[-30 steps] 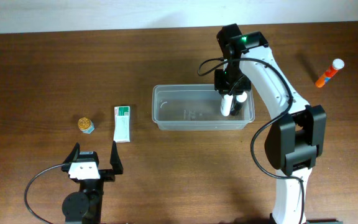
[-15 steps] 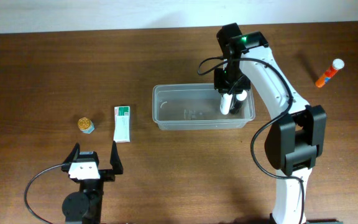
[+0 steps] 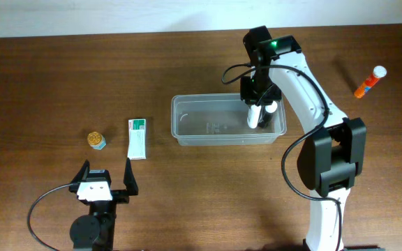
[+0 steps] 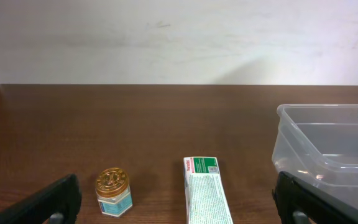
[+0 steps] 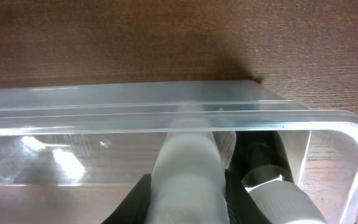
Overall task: Pack container
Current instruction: 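Lower the spray bottle into the container beside the brown bottle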
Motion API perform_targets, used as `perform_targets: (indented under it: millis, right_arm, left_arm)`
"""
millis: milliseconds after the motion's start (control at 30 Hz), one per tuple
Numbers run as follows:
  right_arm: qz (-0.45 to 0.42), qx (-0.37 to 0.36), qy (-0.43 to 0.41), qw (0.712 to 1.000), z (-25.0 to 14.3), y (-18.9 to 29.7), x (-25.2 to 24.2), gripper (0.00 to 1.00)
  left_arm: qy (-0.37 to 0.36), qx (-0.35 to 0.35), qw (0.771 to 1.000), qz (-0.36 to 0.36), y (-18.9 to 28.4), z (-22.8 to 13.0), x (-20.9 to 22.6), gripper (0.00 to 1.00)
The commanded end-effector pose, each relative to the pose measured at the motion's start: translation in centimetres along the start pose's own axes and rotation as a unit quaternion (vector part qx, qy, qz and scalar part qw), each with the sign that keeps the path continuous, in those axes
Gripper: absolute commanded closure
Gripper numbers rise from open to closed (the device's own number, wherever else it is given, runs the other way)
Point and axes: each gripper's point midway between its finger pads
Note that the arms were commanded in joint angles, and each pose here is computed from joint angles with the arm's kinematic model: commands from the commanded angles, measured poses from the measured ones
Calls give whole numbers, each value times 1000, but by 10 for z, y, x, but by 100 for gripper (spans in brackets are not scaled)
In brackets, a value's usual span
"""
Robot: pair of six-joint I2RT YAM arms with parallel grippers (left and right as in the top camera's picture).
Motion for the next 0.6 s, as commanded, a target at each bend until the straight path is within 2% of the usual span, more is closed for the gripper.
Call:
perform_targets:
  millis: [0, 567]
  right_arm:
    - [-13, -4, -3, 1000, 0, -1, -3, 80]
    - [-24, -16, -3, 1000, 5, -3, -6, 80]
  left_arm:
    - [-5, -2, 1000, -4, 0, 0, -1, 1]
    - [-6, -2, 1000, -4, 0, 0, -1, 1]
Point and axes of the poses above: each gripper's point midway between its finger pads, its own y axis back along the fingers, its own x axis along the line the jaws close on, z = x × y, and after that the axes turned 1 degree about -y, right-handed
